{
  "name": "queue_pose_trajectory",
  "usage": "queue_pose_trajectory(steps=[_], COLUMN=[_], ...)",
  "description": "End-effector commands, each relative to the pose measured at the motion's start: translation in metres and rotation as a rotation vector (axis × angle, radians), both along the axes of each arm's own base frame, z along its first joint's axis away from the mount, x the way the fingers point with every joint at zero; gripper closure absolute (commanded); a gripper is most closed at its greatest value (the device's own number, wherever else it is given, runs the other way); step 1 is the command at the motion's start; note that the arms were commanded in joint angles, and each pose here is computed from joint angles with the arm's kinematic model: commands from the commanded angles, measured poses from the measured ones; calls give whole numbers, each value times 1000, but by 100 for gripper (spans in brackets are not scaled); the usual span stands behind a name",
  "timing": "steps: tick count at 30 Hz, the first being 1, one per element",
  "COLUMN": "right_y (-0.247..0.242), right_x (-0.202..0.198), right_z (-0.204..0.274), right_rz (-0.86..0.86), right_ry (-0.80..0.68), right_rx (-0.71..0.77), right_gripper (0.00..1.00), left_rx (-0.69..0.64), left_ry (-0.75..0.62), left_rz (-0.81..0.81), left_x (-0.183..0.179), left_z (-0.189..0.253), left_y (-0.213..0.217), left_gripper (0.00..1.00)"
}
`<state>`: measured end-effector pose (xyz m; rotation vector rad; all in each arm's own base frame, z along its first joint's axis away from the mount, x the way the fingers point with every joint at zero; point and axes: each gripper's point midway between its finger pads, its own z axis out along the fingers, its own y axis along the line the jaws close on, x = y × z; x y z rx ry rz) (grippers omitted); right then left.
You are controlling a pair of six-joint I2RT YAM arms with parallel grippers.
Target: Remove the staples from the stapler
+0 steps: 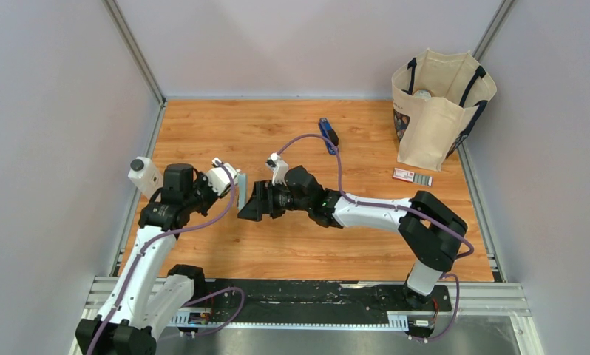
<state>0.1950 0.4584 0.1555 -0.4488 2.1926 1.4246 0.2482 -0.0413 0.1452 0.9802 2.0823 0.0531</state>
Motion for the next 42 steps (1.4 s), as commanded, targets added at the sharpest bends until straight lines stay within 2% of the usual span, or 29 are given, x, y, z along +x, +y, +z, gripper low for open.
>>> queue_pose_trajectory(steps=[1,5,12,22,26,30,37,42], right_y=[8,12,20,28,29,26,33,32], right_x=[-4,0,6,4,11,22,22,22], right_z=[59,71,67,49,57,66,69,71], right_rz=[45,34,19,24,-19,-81,-77,-83], right_ry=[-104,-118,-101,-73,-97,-129,-105,-106], right_rx=[184,217,216,178,196,209,243,258], right_gripper=[10,7,12,15,18,24,35,58], left_rx=[-172,-201,-223,-281,-295,-293,-311,-323], left_ry=[37,52,58,58,68,78,83,91], left_rz=[-36,-47,-41,-39,-40,-40,-35,-40], left_x=[-11,-15,-18,-19,-22,-25,-28,-29], left_z=[19,20,25,38,39,36,38,39], left_y=[-27,-32,-34,-42,-44,-44,-46,-48], left_gripper=[90,90,90,90,90,90,90,90])
